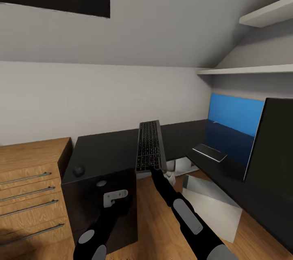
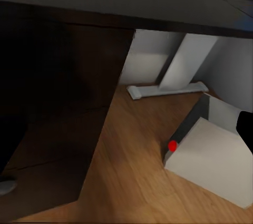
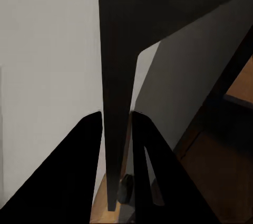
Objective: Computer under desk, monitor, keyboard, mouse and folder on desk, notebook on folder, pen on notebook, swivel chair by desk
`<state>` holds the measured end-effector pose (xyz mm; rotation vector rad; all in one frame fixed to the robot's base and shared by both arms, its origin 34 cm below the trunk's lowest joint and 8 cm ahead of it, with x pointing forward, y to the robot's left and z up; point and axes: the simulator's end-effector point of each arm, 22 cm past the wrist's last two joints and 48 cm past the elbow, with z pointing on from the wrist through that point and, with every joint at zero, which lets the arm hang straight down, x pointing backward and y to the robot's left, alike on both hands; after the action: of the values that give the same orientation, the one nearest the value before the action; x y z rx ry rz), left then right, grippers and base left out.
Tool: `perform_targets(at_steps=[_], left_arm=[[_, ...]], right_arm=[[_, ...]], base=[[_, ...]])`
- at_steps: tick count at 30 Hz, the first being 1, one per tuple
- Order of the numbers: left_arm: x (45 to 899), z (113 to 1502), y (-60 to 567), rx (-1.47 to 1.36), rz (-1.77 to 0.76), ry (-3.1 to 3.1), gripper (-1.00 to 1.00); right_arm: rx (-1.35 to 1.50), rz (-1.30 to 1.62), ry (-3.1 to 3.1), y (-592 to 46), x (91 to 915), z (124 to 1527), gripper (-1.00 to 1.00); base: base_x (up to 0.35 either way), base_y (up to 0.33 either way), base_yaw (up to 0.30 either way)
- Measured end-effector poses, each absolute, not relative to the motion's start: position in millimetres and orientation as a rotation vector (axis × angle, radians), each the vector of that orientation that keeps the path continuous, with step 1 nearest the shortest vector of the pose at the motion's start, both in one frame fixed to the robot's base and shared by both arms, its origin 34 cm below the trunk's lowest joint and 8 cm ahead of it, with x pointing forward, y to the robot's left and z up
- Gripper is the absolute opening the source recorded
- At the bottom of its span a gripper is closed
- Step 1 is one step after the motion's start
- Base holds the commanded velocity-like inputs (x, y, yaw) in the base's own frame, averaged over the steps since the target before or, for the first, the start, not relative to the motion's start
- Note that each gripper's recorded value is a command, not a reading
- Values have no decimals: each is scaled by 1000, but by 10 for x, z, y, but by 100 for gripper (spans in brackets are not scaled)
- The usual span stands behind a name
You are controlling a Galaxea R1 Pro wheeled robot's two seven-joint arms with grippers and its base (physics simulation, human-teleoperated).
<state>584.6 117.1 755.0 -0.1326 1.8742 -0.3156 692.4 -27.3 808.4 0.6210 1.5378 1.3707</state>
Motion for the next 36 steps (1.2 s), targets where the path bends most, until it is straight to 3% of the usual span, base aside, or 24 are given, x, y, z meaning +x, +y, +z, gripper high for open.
perform_targets(at_steps=[11, 21, 36], left_arm=[[5851, 7552, 1184, -137, -316, 1873, 100], [5973, 7588, 1689, -277, -279, 1852, 100], [5987, 7574, 1772, -325, -303, 1854, 100]], right_arm=[[624, 1375, 1543, -246, 6917, 8071, -100], [624, 1378, 1546, -228, 6909, 8068, -100], [599, 1477, 1624, -109, 6804, 7994, -100]], base=[[-131, -58, 279], [-49, -1, 282], [0, 0, 31]])
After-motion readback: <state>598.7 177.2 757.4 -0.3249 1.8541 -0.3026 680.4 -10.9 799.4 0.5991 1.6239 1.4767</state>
